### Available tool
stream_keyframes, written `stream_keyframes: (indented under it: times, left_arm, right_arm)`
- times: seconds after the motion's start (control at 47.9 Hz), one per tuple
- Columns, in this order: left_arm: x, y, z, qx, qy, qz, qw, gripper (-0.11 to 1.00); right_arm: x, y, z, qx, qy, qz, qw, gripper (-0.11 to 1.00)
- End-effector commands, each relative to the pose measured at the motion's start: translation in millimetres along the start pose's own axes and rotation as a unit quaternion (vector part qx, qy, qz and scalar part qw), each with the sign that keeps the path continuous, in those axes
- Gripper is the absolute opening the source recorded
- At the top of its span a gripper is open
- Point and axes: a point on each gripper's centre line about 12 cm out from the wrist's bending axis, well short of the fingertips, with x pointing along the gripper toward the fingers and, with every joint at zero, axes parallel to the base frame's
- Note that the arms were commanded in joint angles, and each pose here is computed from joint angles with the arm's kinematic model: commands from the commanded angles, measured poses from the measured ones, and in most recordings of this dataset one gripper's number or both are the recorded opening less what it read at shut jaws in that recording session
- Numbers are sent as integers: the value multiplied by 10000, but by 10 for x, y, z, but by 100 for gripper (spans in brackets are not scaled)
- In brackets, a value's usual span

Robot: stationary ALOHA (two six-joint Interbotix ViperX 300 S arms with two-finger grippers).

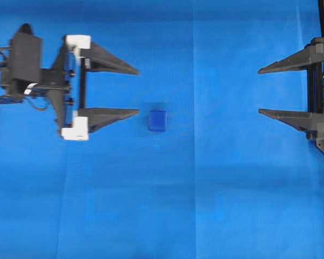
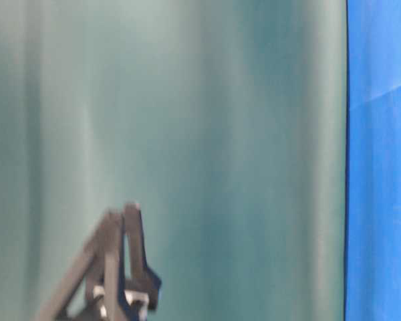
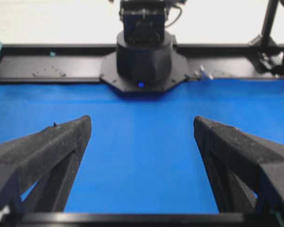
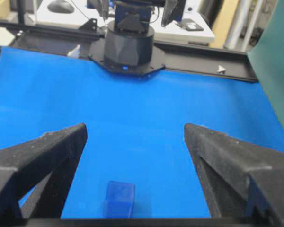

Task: Handover the blue block to the right arm after grasping it with the left arm, then place it in the designated position.
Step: 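Move the open left gripper forward over the blue cube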

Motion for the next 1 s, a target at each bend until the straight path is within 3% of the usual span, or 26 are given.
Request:
stream_keyframes:
  times: [0.0, 0.229, 0.438, 0.668, 0.814, 0.98]
  left_arm:
    - [175, 14, 180, 22, -245, 14, 9997, 93]
    - [454, 38, 186, 22, -206, 41, 9998, 93]
    - [464, 75, 147, 7, -44, 87, 10000, 93]
    - [494, 87, 75, -61, 599, 96, 9981, 93]
    - [569, 90, 65, -91, 1400, 93, 9901, 93]
    - [663, 95, 73, -84, 2290, 83, 9734, 93]
  right_arm:
    - [23, -1, 110, 23, -138, -6, 9999, 97]
    - [23, 0, 116, 23, -146, -6, 9999, 97]
    - [24, 0, 123, 15, -154, -4, 9999, 97]
    - [24, 0, 121, 23, -146, -6, 9999, 97]
    - [30, -1, 109, 23, -108, -7, 9999, 97]
    - [30, -1, 98, 23, -62, -8, 10000, 97]
